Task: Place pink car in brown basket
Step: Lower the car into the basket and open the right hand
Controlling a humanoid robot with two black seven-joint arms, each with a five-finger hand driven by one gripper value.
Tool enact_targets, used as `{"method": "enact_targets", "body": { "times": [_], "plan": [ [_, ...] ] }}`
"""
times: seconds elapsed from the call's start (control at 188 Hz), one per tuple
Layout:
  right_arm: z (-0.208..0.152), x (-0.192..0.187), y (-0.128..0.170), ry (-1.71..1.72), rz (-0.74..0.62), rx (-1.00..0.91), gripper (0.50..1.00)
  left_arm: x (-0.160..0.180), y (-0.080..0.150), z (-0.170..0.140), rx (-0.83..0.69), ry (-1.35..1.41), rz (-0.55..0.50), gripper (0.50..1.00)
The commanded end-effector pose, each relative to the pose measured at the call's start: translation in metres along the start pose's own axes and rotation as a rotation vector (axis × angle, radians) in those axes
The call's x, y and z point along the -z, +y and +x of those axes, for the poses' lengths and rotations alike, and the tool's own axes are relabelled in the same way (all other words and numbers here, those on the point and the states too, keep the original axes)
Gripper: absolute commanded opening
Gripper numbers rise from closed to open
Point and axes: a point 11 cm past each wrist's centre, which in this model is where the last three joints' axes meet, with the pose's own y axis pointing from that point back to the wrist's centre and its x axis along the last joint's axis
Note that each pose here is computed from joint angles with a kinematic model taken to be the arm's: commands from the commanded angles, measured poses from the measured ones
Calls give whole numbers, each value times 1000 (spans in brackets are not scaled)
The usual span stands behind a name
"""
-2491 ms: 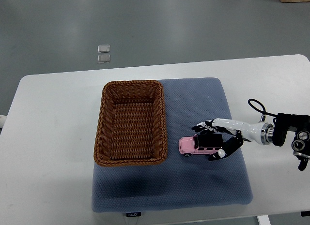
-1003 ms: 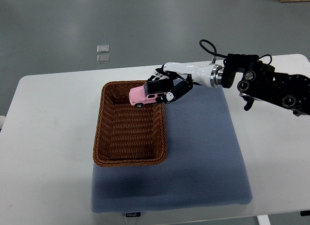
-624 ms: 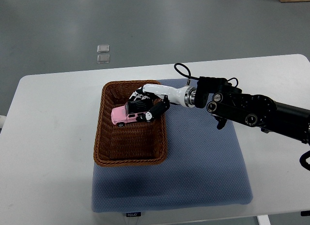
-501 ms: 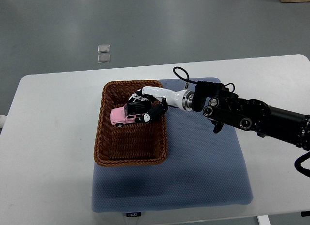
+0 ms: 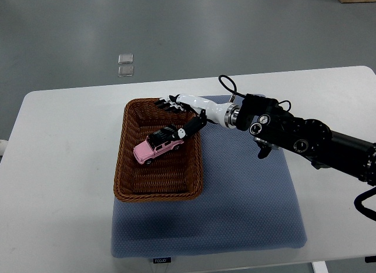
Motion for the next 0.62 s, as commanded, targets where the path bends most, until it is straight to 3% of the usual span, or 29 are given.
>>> {"method": "enact_targets", "body": {
  "times": [0.0, 0.315, 0.619],
  "plan": [
    [33, -6, 16, -180, 48, -135, 895, 0, 0, 0, 1, 0, 0, 1000],
    [116, -48, 93, -1045, 449, -578, 903, 0, 0, 1, -2, -2, 1, 1000],
    [113, -108, 112, -1396, 504, -715, 907, 0, 0, 0, -1, -3, 1, 1000]
  ]
}}
